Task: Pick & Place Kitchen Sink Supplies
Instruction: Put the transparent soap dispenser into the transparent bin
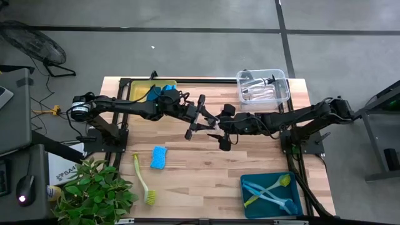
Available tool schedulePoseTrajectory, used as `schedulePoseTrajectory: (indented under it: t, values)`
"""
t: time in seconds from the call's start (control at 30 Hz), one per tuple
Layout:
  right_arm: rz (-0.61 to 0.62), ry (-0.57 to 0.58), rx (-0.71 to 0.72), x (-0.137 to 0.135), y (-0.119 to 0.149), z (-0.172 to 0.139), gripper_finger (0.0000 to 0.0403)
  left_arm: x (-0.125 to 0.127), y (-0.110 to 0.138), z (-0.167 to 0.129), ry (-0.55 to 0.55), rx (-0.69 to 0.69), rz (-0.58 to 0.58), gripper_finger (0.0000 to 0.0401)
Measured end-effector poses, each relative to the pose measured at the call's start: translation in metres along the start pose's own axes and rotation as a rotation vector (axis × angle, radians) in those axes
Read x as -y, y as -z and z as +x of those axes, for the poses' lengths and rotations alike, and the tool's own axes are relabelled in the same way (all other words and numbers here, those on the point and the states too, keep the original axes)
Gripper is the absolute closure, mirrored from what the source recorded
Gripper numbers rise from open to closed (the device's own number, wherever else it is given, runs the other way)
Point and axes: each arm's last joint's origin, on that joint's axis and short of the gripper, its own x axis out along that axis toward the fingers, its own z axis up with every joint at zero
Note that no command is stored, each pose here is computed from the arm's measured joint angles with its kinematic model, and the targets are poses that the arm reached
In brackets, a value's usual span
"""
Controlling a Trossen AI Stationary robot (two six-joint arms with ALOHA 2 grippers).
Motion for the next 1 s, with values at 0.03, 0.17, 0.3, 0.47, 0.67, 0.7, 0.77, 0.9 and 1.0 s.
schedulePoseTrajectory:
  t: [0.03,0.17,0.3,0.47,0.67,0.7,0.77,0.9,1.0]
  values:
    - [0.000,-0.001,-0.001,0.000,0.000,0.000,0.0091,0.000,0.000,0.000,-0.003,0.002,0.001,0.0241]
    - [-0.001,-0.004,-0.004,0.000,0.000,0.000,0.0092,0.000,0.000,0.000,-0.002,-0.006,-0.004,0.0212]
    - [-0.001,-0.005,-0.004,0.000,0.000,0.000,0.0092,0.000,0.003,0.000,0.000,-0.032,-0.018,0.0158]
    - [-0.004,0.002,-0.016,0.000,0.002,0.000,0.0092,0.002,0.001,-0.003,-0.001,-0.046,-0.020,0.0104]
    - [-0.006,0.036,-0.085,0.002,0.007,-0.004,0.0092,0.004,-0.008,-0.016,-0.044,-0.122,-0.017,0.0092]
    - [-0.008,0.038,-0.093,0.002,0.008,-0.005,0.0092,0.005,-0.010,-0.018,-0.042,-0.134,-0.022,0.0091]
    - [-0.010,0.054,-0.098,0.004,0.007,-0.008,0.0092,0.007,-0.013,-0.023,-0.041,-0.158,-0.033,0.0091]
    - [-0.027,0.128,-0.135,0.009,0.008,-0.019,0.0092,0.011,-0.015,-0.032,-0.047,-0.230,-0.067,0.0091]
    - [-0.045,0.196,-0.170,0.014,0.009,-0.031,0.0092,0.012,-0.016,-0.038,-0.085,-0.274,-0.089,0.0091]
